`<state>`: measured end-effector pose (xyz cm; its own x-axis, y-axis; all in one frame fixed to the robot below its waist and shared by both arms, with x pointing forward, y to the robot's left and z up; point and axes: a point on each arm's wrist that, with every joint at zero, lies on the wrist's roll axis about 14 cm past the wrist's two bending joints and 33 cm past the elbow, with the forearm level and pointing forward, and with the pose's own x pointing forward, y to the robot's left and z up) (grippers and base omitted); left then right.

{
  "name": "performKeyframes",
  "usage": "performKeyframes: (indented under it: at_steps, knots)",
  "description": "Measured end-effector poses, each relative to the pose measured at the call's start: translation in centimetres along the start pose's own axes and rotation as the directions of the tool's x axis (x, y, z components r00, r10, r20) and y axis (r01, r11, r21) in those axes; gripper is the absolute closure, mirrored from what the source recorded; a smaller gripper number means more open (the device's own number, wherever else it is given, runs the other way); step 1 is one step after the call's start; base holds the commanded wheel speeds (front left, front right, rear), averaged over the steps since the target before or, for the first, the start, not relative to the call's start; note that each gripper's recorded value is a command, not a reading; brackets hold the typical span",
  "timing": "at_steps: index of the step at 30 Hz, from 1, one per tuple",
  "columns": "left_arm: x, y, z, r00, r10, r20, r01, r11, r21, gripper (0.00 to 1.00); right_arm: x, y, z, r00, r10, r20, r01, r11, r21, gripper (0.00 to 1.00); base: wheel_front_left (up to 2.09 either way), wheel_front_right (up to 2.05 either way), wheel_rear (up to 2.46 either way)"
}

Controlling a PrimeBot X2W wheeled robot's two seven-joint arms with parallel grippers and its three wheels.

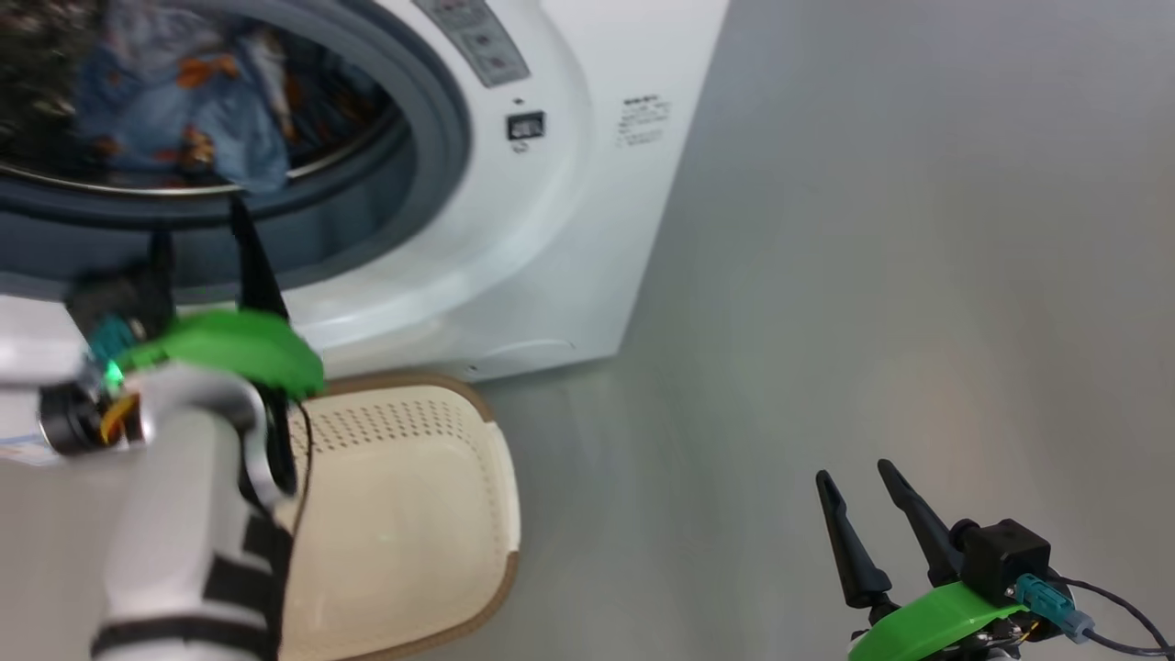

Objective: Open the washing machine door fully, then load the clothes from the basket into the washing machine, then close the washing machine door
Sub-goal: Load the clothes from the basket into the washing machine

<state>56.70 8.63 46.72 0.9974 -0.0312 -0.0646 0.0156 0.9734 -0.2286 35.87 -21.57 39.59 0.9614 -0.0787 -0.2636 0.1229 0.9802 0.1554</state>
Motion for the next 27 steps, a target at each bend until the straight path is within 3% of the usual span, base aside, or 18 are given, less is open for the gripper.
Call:
performKeyframes:
  at_steps: [14,27]
  knots:
    - [-14.1,2.2,-0.6,1.0,-0.02,-0.018,0.02,1.0,-0.008,0.0,-2.5,2.7,2.0,0.993,0.09,0.078,-0.09,0.996,0.002,0.0,0.0,0.0,0.0]
    - [-22.2,4.8,0.9,0.996,0.068,0.049,-0.07,0.996,0.049,0.0,-4.1,3.6,4.3,0.978,0.129,0.165,-0.127,0.992,-0.022,0.0,0.0,0.0,0.0]
